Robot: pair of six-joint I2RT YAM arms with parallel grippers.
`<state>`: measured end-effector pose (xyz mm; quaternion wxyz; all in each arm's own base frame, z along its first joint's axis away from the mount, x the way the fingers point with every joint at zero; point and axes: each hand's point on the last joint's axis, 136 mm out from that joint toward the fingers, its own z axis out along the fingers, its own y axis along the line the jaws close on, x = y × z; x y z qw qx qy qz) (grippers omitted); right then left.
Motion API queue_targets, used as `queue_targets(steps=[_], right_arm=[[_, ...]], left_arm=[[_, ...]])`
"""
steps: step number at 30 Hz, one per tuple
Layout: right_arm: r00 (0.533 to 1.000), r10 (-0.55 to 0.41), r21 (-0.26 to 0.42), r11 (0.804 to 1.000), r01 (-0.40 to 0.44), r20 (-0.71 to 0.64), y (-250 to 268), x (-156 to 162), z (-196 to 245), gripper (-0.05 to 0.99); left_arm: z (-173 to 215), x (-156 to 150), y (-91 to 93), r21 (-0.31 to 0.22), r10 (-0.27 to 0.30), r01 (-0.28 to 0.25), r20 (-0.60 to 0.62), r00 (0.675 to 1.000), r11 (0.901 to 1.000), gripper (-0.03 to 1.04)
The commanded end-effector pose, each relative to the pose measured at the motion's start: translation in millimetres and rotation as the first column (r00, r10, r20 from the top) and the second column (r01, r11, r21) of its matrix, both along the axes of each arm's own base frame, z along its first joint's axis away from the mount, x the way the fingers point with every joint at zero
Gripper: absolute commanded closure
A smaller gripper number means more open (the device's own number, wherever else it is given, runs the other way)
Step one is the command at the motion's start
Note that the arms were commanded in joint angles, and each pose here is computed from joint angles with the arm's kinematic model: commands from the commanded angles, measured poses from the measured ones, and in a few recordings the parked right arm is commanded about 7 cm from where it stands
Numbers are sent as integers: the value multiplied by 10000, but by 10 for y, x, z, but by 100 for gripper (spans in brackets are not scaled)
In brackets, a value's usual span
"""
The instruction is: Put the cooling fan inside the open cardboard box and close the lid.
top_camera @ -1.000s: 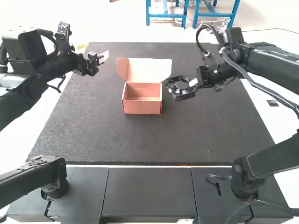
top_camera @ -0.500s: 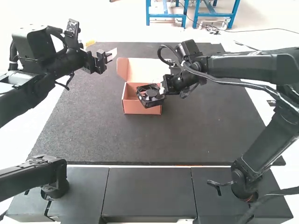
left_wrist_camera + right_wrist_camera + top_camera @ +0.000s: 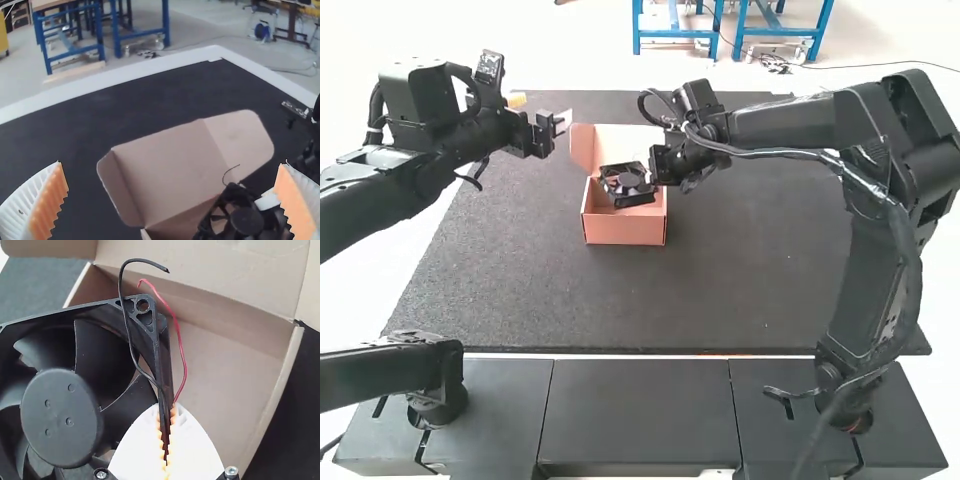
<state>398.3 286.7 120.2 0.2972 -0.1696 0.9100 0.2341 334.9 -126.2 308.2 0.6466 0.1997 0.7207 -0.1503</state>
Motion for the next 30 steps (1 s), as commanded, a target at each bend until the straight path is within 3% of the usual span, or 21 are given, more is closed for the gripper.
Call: queue_targets(steps=[1,30], right_arm=[[9992,-40,264,9996,29,391,64,136,131,95],[9991,-122,93,9999,118,399,89,399,-366,95]], left_arm=[[181,38,39,2,216,-216,455,9987,9998,4],[23,41,33,157,174,-176,134,9998,9997,4]])
